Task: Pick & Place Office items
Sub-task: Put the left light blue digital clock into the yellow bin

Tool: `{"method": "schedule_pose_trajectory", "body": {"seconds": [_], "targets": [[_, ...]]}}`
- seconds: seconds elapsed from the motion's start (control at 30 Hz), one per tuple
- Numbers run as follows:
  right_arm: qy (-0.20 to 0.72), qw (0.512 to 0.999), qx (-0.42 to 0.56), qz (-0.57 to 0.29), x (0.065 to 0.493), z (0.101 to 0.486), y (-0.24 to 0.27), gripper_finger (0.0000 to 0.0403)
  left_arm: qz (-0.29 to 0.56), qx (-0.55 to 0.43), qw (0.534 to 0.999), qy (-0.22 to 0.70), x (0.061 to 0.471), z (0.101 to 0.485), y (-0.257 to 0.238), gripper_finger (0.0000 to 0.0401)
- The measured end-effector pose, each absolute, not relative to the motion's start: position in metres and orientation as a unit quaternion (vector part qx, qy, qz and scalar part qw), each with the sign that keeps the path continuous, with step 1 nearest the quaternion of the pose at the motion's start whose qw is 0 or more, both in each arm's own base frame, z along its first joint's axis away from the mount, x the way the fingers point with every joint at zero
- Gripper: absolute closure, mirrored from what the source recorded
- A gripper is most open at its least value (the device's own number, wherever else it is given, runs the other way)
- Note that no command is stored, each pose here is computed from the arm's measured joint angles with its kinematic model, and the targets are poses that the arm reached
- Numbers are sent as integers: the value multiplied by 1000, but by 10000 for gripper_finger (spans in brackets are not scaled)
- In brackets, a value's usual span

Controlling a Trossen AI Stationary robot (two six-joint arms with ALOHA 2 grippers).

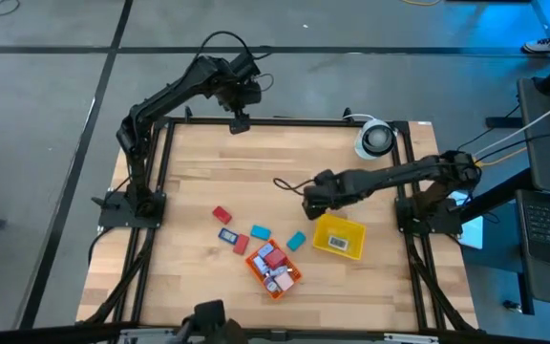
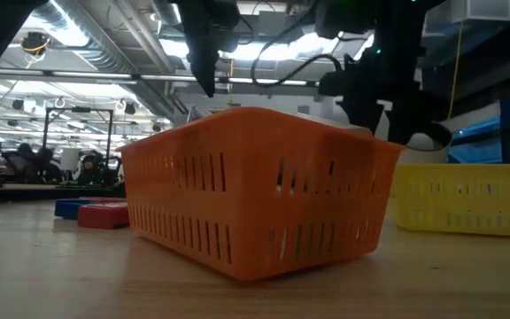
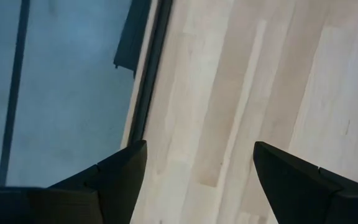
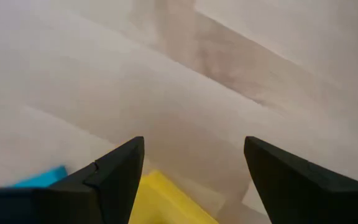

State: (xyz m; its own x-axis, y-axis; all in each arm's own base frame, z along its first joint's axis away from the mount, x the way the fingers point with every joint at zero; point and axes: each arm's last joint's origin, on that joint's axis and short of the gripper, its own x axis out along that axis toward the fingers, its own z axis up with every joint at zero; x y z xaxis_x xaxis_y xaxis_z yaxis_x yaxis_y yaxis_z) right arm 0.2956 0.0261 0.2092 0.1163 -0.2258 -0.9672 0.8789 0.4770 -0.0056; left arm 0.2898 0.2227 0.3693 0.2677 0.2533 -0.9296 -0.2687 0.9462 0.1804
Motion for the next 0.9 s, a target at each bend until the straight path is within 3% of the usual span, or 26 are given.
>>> {"method": "schedule_pose_trajectory", "body": {"seconds": [0.2,0.57,0.77,0.9], "targets": [[522,709,287,-377,289,226,14,119,180,-29,798,574,293,370,220,109],[372,793,285,-389,248,300,-18,119,107,-55,774,621,301,355,192,109],[329,820,275,-378,219,328,-28,119,21,-65,728,682,323,313,137,109],[323,828,269,-371,204,337,-31,119,-10,-31,745,667,347,292,90,109]]}}
